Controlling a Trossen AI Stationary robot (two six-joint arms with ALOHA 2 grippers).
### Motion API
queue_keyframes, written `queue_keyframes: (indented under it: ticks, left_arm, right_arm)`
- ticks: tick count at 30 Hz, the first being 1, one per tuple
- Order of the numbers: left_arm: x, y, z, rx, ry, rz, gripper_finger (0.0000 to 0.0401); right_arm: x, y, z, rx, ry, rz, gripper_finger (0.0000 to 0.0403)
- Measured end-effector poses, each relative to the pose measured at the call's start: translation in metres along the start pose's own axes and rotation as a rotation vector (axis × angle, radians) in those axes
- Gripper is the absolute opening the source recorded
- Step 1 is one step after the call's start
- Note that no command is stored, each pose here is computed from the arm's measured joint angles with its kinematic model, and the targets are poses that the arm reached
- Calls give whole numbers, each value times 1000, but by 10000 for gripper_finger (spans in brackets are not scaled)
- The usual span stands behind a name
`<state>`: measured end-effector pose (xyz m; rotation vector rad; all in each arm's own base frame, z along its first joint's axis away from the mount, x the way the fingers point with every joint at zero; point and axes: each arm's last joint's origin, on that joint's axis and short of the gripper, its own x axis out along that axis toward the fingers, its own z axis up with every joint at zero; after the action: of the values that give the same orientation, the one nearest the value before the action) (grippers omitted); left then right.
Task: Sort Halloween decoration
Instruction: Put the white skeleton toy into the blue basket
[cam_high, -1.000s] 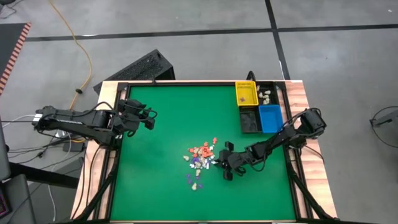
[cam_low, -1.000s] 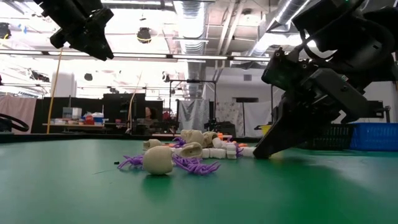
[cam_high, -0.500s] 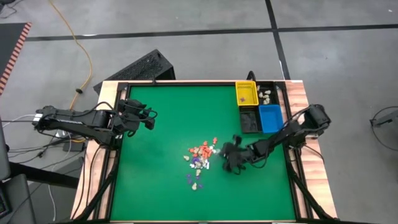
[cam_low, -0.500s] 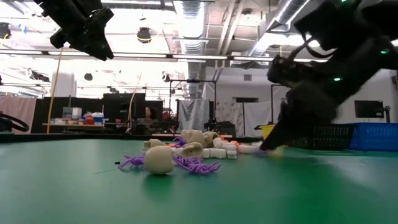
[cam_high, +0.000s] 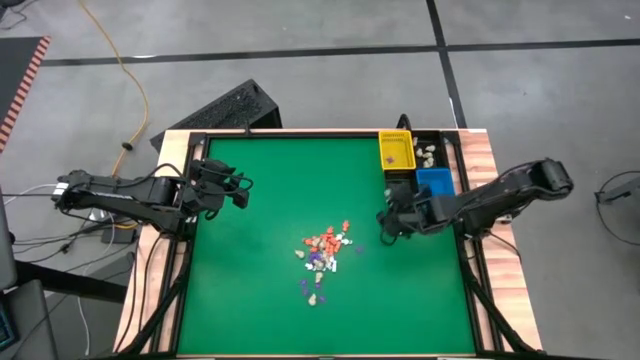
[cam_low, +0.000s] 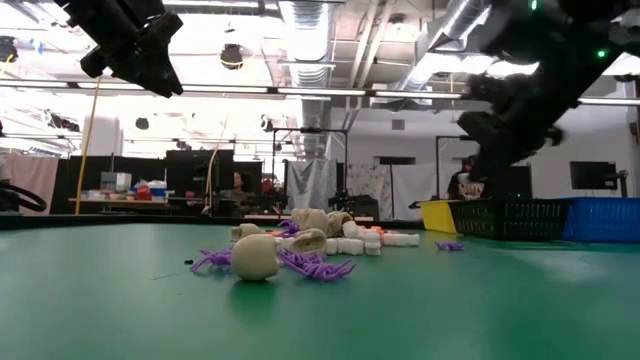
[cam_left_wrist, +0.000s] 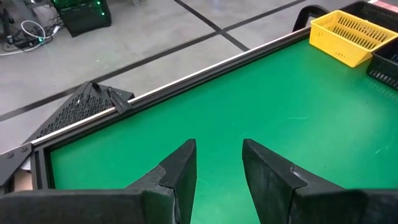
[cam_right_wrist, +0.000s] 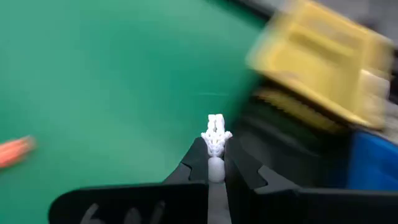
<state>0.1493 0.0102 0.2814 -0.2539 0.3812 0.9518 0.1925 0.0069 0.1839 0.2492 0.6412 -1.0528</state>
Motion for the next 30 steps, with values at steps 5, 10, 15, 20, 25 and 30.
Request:
queue_keyframes:
  ticks: [5,10,15,20,25,30]
  left_arm:
    - [0,0,0,0,0,0,121]
    - [0,0,0,1,0,1,121]
    - [0,0,0,0,-1,1,121]
    - [0,0,0,2,-2,2,121]
    - [0,0,0,8,-4,4,121]
    - [0,0,0,9,-3,4,121]
  right_arm:
    - [-4,-35,0,145,2,-211,39]
    - [-6,-62,-1,239,21,-397,39]
    - [-4,-71,-1,291,42,-485,39]
    - [0,-75,1,326,66,-521,39]
    - [5,-80,3,334,135,-562,48]
    - [8,-84,4,348,159,-585,74]
